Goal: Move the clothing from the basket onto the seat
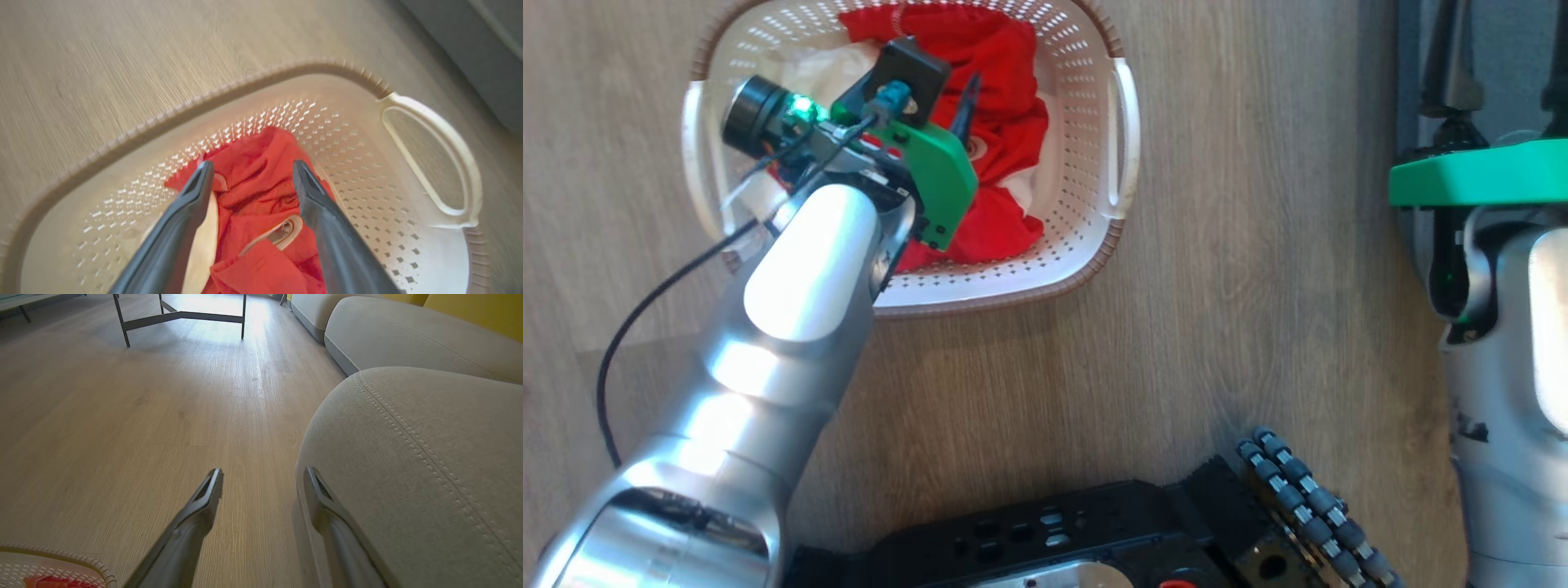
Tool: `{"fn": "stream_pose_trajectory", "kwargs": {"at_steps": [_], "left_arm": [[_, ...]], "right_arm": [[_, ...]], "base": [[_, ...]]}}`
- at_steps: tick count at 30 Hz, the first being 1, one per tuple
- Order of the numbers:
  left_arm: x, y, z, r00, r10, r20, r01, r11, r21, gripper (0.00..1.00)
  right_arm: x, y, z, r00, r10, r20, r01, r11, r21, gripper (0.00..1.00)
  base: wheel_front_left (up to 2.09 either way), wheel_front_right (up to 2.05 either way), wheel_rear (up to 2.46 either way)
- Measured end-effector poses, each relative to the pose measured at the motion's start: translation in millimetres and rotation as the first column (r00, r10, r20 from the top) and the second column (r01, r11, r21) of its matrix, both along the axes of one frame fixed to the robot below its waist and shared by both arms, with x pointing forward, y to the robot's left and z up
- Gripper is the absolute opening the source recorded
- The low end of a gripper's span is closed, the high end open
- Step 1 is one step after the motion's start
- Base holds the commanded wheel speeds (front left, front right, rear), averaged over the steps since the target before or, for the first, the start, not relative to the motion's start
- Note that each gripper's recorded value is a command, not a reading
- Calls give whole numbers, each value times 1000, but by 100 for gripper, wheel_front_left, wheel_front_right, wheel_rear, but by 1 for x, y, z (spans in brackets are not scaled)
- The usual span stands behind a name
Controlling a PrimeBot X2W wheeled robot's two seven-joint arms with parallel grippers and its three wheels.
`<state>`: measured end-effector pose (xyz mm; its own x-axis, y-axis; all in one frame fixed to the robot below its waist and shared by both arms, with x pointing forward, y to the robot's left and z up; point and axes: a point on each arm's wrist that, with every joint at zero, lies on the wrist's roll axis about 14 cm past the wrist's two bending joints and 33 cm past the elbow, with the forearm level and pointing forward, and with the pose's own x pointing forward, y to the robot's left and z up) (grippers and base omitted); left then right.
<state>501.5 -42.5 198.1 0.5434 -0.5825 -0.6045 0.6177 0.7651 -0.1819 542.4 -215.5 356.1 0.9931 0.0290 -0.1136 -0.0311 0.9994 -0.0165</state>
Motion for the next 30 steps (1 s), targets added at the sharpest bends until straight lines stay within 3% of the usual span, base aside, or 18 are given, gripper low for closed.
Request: {"fn": "stream_pose_trajectory", "kwargs": {"at_steps": [5,11,26,30], "left_arm": [[-13,0,-32,991,-23,-132,34,996,83,100],[-17,1,-57,975,-4,-224,30,993,113,100],[-26,27,-99,951,31,-308,44,972,232,100],[-28,29,-102,942,40,-332,37,974,223,100]], "right_arm": [[-2,-4,-3,1000,-7,-8,7,1000,-12,100],[-6,-9,-11,999,-22,-25,21,1000,-20,100],[-23,-17,-37,995,-50,-92,49,999,-22,100],[-23,-15,-40,994,-48,-96,46,999,-19,100]], "base": [[0,0,0],[0,0,0],[0,0,0],[0,0,0]]}}
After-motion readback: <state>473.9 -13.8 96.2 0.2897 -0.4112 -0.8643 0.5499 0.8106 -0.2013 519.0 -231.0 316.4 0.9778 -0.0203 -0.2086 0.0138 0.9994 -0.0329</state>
